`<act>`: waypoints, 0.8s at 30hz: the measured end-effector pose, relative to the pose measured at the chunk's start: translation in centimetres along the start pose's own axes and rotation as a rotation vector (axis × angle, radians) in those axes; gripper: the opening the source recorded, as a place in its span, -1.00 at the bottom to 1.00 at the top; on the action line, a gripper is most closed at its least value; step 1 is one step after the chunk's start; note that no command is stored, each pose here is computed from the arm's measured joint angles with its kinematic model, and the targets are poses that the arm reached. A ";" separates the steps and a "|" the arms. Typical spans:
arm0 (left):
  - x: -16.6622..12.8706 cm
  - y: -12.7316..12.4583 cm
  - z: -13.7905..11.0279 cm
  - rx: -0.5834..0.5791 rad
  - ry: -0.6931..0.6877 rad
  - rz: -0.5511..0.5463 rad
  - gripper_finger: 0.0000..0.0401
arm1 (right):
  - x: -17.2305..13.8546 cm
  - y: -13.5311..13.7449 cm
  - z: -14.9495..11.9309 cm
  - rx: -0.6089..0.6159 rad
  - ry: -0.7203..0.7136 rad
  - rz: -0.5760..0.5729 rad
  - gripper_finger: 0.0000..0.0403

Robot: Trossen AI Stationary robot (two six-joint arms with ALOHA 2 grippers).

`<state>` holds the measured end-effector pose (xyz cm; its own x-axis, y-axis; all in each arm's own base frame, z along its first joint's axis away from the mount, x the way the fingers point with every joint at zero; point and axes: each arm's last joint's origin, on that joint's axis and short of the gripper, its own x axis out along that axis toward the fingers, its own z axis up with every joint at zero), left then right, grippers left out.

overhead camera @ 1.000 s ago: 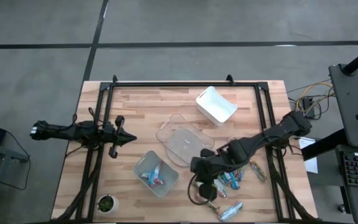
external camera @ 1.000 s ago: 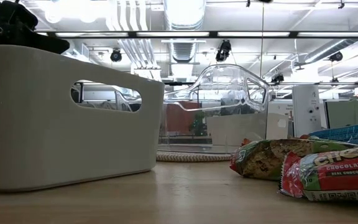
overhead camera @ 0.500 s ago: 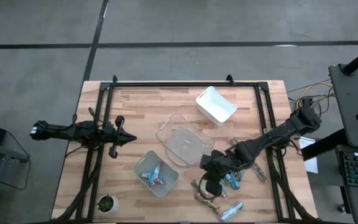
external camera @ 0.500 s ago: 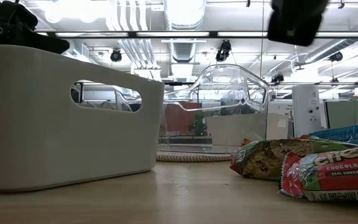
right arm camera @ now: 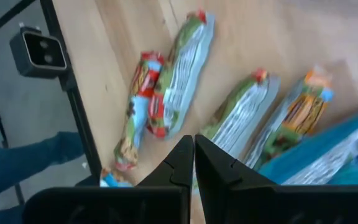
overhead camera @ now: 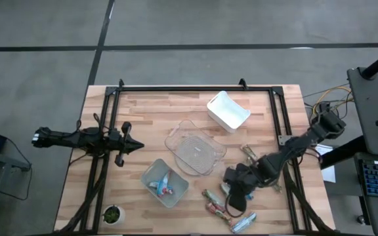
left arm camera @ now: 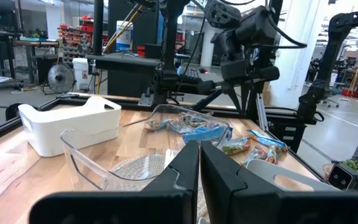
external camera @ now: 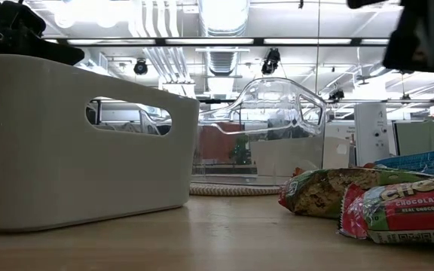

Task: Pick and place Granola Bars by type
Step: Put the red granola bar into the gray bin

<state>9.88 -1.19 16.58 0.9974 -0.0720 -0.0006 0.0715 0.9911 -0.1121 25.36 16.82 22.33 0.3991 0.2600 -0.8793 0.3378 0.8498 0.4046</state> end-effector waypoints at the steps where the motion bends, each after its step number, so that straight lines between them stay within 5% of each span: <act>1: 0.0 0.0 0.0 0.000 0.000 0.000 -1.00 | 0.1 0.1 -0.3 0.011 0.004 0.000 -0.96; 15: 0.0 0.0 0.0 0.000 0.000 0.000 -1.00 | 1.5 0.3 -2.0 0.286 -0.049 -0.064 -0.96; 24: 0.0 0.0 0.0 0.000 0.000 0.000 -1.00 | 2.7 1.1 -1.6 0.305 -0.063 -0.036 -0.96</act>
<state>9.88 -1.19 16.60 0.9974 -0.0717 -0.0002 0.0712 0.9911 -0.1121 25.43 19.20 19.95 0.4315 0.1950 -0.8808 0.5891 0.6785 0.4388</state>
